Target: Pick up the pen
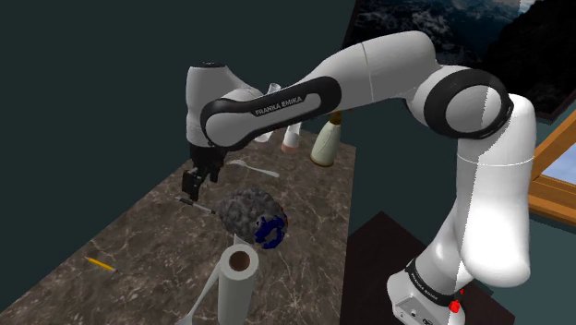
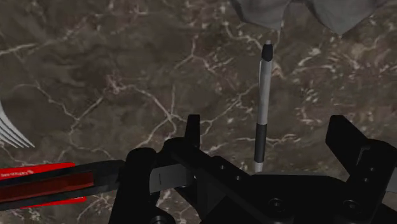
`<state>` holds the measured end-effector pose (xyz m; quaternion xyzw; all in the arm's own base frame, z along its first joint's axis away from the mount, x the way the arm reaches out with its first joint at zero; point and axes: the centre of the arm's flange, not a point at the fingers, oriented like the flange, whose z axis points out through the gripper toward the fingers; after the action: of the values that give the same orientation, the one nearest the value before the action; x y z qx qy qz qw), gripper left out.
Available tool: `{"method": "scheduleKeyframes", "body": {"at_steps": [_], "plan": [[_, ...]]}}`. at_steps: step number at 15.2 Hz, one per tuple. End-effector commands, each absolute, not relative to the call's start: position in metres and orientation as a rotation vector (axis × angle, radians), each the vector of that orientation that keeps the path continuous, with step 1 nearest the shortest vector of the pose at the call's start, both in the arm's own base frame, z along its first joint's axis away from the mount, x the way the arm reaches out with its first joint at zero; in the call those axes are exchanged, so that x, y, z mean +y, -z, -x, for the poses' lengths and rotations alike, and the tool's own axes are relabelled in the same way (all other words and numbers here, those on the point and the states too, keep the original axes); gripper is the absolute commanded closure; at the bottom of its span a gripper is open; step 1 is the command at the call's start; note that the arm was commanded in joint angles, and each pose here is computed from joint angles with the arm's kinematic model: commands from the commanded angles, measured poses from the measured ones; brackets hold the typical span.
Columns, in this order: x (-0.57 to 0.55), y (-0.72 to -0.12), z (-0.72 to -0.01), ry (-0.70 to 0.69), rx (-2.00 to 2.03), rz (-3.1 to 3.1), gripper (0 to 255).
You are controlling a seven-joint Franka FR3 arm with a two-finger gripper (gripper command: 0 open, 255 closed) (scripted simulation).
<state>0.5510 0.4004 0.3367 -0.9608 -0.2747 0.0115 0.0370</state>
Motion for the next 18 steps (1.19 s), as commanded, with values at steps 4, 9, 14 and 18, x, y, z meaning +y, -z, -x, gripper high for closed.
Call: {"method": "scheduleKeyframes", "body": {"at_steps": [4,9,14,18], "plan": [[0.423,-0.309,-0.558,-0.033,-0.871,2.939,0],[0.423,-0.284,-0.558,-0.033,-0.871,2.939,0],[0.423,-0.284,-0.558,-0.033,-0.871,2.939,255],[0.422,-0.283,-0.557,-0.033,-0.871,2.939,255]]}}
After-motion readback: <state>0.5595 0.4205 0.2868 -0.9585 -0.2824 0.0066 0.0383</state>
